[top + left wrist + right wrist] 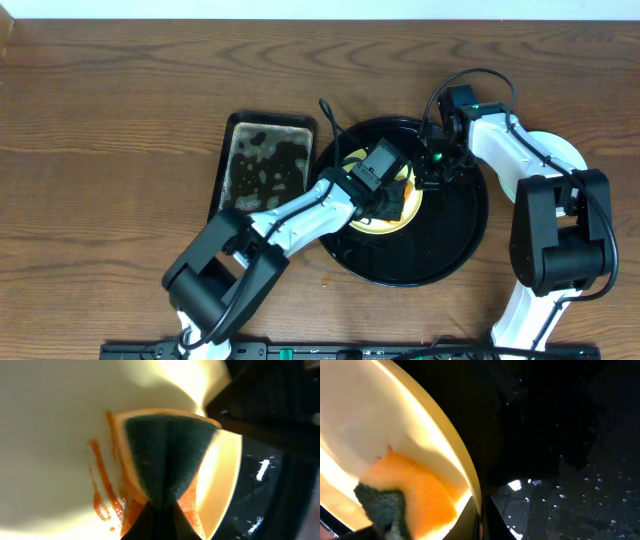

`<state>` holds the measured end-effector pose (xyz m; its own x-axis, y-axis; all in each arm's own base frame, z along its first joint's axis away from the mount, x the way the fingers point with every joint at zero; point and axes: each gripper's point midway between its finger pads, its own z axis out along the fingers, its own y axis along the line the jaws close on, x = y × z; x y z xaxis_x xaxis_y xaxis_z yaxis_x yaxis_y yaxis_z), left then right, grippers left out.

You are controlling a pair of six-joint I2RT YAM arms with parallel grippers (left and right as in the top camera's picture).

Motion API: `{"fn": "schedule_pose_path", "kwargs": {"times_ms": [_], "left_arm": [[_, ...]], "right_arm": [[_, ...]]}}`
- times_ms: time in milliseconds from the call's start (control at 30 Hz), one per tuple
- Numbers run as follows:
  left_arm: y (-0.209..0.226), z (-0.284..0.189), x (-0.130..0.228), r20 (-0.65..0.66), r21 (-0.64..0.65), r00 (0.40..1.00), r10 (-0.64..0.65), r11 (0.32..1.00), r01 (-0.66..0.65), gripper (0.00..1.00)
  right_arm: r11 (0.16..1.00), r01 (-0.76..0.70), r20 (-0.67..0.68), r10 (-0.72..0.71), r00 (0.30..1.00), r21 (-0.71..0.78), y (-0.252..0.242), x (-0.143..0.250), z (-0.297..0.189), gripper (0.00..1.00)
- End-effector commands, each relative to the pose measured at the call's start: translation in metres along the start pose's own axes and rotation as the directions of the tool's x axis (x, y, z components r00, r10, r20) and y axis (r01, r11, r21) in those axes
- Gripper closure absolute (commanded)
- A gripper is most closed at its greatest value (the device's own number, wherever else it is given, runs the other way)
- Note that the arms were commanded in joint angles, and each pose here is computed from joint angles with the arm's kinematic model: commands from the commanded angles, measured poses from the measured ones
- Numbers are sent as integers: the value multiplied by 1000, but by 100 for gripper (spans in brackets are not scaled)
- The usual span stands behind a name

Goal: Clean dirty plates on tray and stack at the side
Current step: 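Carry sponge from soapy tray to the yellow plate and scrub it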

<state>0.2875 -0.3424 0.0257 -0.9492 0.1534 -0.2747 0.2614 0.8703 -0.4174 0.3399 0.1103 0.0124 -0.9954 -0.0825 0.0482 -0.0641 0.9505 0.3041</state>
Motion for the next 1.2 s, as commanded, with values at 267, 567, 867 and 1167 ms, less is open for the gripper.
{"fn": "schedule_pose_path", "kwargs": {"times_ms": [267, 567, 867, 1167], "left_arm": [[76, 7, -16, 71, -275, 997, -35, 960, 54, 93], [97, 0, -1, -17, -284, 993, -118, 953, 108, 92], [79, -5, 60, -267, -245, 948, -172, 964, 105, 92], [139, -23, 20, -69, -497, 987, -148, 862, 95, 93]], "right_arm": [[1000, 4, 2, -4, 1000, 29, 0, 4, -7, 99], [998, -3, -1, 3, 1000, 55, -4, 5, -7, 99], [999, -1, 5, 1, 1000, 54, -4, 4, -7, 99], [998, -3, -2, 3, 1000, 55, -4, 5, -7, 99]]}}
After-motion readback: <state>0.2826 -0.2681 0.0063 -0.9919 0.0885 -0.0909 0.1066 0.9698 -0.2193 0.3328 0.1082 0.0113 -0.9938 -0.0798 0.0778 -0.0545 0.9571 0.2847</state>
